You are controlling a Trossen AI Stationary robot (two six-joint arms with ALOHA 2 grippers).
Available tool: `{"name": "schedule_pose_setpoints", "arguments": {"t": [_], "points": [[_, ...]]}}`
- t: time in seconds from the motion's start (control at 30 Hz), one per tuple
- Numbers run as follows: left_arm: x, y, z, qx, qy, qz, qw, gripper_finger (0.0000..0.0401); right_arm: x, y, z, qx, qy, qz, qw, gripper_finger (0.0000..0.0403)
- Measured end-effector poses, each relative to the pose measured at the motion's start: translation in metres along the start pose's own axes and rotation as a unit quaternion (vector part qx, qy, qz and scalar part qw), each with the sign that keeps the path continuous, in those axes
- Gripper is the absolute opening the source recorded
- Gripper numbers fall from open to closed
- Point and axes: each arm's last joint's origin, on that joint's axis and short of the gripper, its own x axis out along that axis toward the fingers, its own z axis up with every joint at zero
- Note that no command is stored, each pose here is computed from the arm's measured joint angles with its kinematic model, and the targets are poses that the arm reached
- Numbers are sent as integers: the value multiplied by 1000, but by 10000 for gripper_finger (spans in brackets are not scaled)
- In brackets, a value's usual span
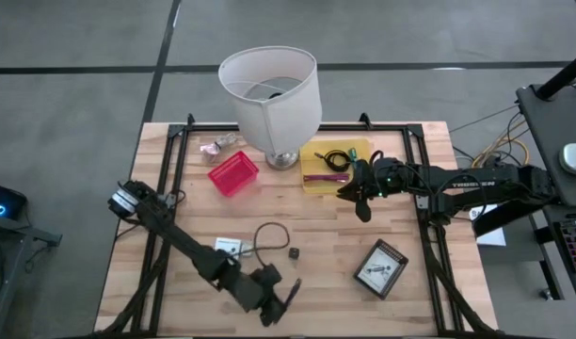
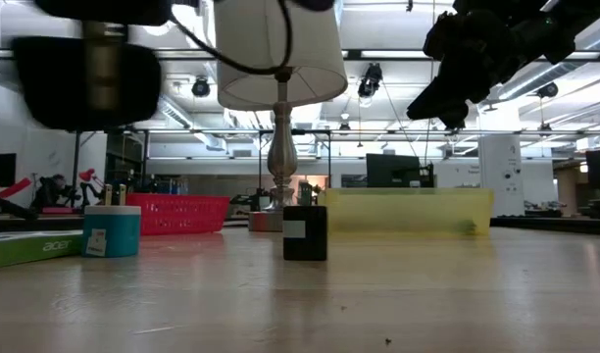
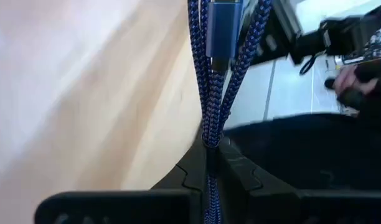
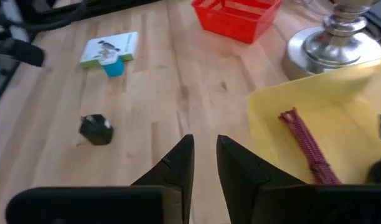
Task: Pick and place items into bin
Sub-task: Put the violet charger cable into the yellow bin
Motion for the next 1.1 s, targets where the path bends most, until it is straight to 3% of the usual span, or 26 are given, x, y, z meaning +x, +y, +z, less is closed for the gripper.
{"name": "schedule_pose_setpoints", "arguments": {"t": [0.17, 0.4, 0.67, 0.87, 1.1], "points": [[3, 6, 30, 42, -41, -3, 998, 6, 0, 3, 2, 0, -2, 48, 999, 61], [0, 11, 64, 100, -90, -12, 991, 6, -1, 4, 2, 25, 0, 63, 998, 64], [-18, 10, 97, 153, -145, -2, 978, 6, -6, 10, 17, 43, -66, 134, 988, 133], [-30, 16, 121, 170, -213, 43, 961, 6, -9, 13, 24, 31, -99, 161, 981, 185], [-36, 23, 142, 167, -270, 88, 944, 6, -11, 16, 29, 37, -117, 188, 974, 205]]}}
